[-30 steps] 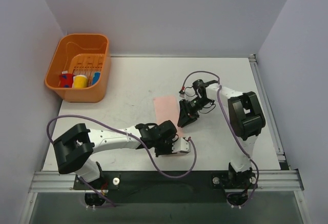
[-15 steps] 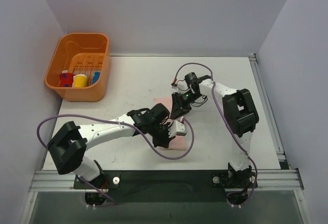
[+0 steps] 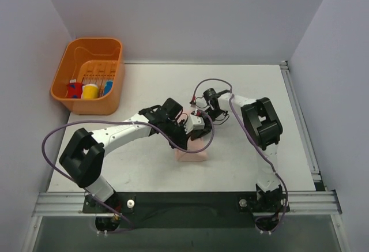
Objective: Roll the towels
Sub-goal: Roll the towel
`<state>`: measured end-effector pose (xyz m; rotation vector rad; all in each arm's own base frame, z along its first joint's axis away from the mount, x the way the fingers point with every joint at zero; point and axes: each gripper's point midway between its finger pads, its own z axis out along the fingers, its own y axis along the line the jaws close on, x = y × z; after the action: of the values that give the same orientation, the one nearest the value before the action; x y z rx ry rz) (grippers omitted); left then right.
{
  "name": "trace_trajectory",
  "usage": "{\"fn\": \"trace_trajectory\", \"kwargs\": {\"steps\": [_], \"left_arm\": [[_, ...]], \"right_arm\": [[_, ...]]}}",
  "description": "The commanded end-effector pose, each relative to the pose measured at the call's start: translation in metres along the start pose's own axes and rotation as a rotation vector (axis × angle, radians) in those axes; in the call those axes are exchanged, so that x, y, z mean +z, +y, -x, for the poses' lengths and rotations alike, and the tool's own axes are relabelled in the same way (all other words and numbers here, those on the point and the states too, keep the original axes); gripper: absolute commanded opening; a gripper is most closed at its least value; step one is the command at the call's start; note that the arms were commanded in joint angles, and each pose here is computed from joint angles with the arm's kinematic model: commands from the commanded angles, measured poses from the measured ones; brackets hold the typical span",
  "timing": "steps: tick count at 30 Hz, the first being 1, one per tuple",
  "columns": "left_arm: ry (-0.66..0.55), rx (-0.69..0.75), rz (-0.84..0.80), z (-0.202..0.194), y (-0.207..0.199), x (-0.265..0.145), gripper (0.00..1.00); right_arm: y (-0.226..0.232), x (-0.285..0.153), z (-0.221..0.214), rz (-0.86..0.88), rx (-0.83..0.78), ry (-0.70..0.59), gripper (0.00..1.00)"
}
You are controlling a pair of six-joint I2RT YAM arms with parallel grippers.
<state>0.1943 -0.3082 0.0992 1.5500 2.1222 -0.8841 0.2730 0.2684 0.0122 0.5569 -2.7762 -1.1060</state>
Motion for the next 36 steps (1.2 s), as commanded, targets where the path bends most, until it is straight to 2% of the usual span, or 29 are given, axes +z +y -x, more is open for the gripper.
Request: {"fn": "trace_trajectory", "kwargs": {"steps": [1,7,18,24,25,27,36], "left_arm": [[-0.033,-0.02,0.022,0.013,0.024,-0.003,0.0],[0.0,-0.06,0.065,0.0,0.058,0.008,0.0],[0.021,-0.067,0.123,-0.007,0.091,0.027,0.0],[0.048,-0.073,0.117,-0.017,0.094,0.035,0.0],[0.047,-0.073,0.115,-0.017,0.094,0.035,0.0],[0.052,-0.072,0.114,-0.019,0.094,0.036,0.0],[0.049,-0.063,0.114,-0.017,0.095,0.036,0.02]], "right_arm": [[-0.014,0.004,-0.012,-0.069,-0.012,0.038,0.21],[-0.011,0.003,-0.007,-0.064,-0.019,0.033,0.21],[-0.009,-0.002,0.001,-0.066,-0.021,0.021,0.24],[-0.004,-0.028,0.026,-0.057,0.004,-0.062,0.32],[-0.004,-0.033,0.029,-0.058,0.021,-0.074,0.38],[0.001,-0.045,0.034,-0.037,0.04,-0.105,0.41],[0.028,-0.068,0.01,0.136,0.163,-0.109,0.39]]}}
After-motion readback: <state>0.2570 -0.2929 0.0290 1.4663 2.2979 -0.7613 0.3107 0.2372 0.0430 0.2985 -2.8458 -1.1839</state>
